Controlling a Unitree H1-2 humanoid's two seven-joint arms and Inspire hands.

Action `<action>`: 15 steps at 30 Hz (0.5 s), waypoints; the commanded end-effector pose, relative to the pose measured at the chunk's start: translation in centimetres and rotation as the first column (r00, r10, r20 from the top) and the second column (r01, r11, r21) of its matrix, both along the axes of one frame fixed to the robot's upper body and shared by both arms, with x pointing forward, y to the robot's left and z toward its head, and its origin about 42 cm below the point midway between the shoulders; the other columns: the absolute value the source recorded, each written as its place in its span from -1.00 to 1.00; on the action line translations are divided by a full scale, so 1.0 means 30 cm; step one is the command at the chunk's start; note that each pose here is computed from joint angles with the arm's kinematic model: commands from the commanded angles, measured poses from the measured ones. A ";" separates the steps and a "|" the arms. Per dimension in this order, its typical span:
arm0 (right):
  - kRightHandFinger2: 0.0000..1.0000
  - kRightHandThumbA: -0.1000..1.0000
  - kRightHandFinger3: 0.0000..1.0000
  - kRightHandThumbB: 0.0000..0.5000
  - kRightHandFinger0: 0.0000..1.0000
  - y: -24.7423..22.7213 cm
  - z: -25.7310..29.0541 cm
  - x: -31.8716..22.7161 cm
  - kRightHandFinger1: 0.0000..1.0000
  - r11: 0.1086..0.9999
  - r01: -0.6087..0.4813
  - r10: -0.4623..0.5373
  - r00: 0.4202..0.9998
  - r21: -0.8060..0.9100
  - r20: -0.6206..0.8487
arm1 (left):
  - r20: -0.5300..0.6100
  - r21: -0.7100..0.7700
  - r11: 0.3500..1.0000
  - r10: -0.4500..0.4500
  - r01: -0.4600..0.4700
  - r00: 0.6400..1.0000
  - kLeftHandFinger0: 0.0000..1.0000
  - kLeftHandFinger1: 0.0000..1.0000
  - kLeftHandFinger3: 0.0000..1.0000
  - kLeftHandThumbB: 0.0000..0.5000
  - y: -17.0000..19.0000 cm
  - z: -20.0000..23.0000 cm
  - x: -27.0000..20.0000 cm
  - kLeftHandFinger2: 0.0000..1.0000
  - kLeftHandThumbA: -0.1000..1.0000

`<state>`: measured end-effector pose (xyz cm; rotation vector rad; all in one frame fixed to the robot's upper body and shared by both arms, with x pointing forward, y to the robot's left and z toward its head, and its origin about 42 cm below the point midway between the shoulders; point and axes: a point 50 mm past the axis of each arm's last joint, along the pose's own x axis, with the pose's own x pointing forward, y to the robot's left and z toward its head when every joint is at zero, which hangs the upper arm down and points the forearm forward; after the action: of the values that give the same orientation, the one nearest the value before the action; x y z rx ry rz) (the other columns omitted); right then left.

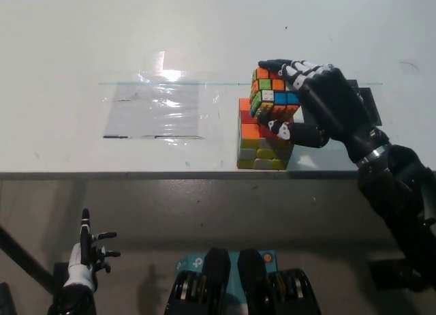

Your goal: The robot uses its right hand to pick up the small cube kept on the middle on the desk and place it on the bigger cube kept next to it

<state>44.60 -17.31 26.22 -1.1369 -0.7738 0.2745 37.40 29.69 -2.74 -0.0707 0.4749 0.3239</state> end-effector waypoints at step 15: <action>0.42 -1.00 -0.38 -0.20 -1.00 0.023 0.040 0.010 -0.29 0.998 -0.037 0.035 0.999 0.051 0.033 | 0.072 0.045 0.999 -0.001 -0.003 0.997 -0.76 -0.40 -1.00 1.00 0.038 0.081 0.081 -0.96 1.00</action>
<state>44.69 -17.21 25.65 -1.1320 -0.7549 0.2814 37.76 29.74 -2.44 -0.0667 0.4681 0.3209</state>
